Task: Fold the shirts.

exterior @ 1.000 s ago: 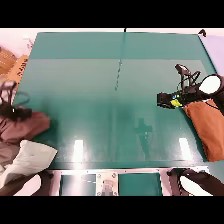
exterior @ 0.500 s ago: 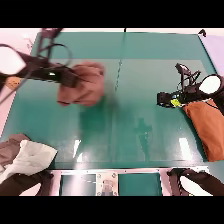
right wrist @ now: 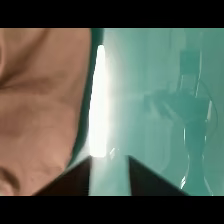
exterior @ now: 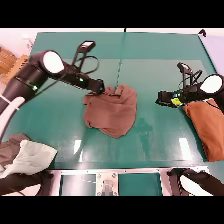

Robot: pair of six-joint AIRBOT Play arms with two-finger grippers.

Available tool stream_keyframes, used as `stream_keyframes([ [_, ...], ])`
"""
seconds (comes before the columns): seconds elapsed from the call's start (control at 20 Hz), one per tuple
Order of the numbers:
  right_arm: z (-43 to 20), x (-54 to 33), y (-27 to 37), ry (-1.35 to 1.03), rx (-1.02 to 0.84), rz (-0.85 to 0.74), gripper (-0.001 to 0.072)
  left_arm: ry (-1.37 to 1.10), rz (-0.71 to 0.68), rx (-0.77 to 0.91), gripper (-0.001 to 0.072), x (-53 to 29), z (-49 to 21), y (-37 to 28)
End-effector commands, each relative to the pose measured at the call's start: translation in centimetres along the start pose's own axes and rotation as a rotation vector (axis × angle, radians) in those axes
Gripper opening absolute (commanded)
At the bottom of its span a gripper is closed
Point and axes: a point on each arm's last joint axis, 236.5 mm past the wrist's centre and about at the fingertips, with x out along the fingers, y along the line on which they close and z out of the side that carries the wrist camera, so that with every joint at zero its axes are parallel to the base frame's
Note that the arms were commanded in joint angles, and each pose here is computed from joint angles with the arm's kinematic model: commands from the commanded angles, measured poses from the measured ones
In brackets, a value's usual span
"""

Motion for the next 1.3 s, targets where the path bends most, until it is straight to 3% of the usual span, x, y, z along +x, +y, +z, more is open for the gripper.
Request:
stream_keyframes([
  [0.0,0.9,-0.1,-1.7,-0.017,0.052,-0.012,0.0306,0.145,0.012,-0.157,0.072,-1.7,-3.4,4.4],
  [0.25,2.1,4.1,-2.6,0.042,0.142,0.103,0.0453,0.313,0.003,-0.34,0.072,2.2,-11.7,7.3],
  [0.5,2.6,11.0,1.1,0.139,0.162,0.307,0.0452,0.257,-0.194,-0.544,0.072,7.6,-16.0,4.1],
  [0.7,3.4,16.0,4.5,0.213,0.142,0.381,0.045,0.251,-0.192,-0.591,0.0718,8.6,-17.6,4.3],
  [0.75,3.5,17.0,5.3,0.227,0.123,0.385,0.0447,0.256,-0.193,-0.594,0.0675,8.7,-17.8,4.2],
  [0.85,3.8,18.0,6.7,0.238,0.09,0.393,0.0416,0.231,-0.221,-0.571,0.012,8.7,-17.1,3.8],
  [0.9,4.0,18.1,7.2,0.235,0.076,0.398,0.0372,0.195,-0.248,-0.555,0.002,8.7,-16.2,3.5],
  [0.95,4.4,17.9,7.7,0.226,0.064,0.403,0.0297,0.153,-0.273,-0.554,0.0021,8.7,-15.1,3.2],
  [1.0,4.9,17.4,8.1,0.219,0.052,0.412,0.0132,0.113,-0.291,-0.545,0.002,8.5,-13.8,3.0],
  [1.05,5.4,16.7,8.5,0.217,0.022,0.427,0.0019,0.092,-0.299,-0.524,0.002,8.2,-12.8,2.9],
  [1.25,8.0,10.9,9.9,0.188,-0.09,0.495,0.0017,0.029,-0.341,-0.377,0.0019,4.9,-7.1,1.5],
])
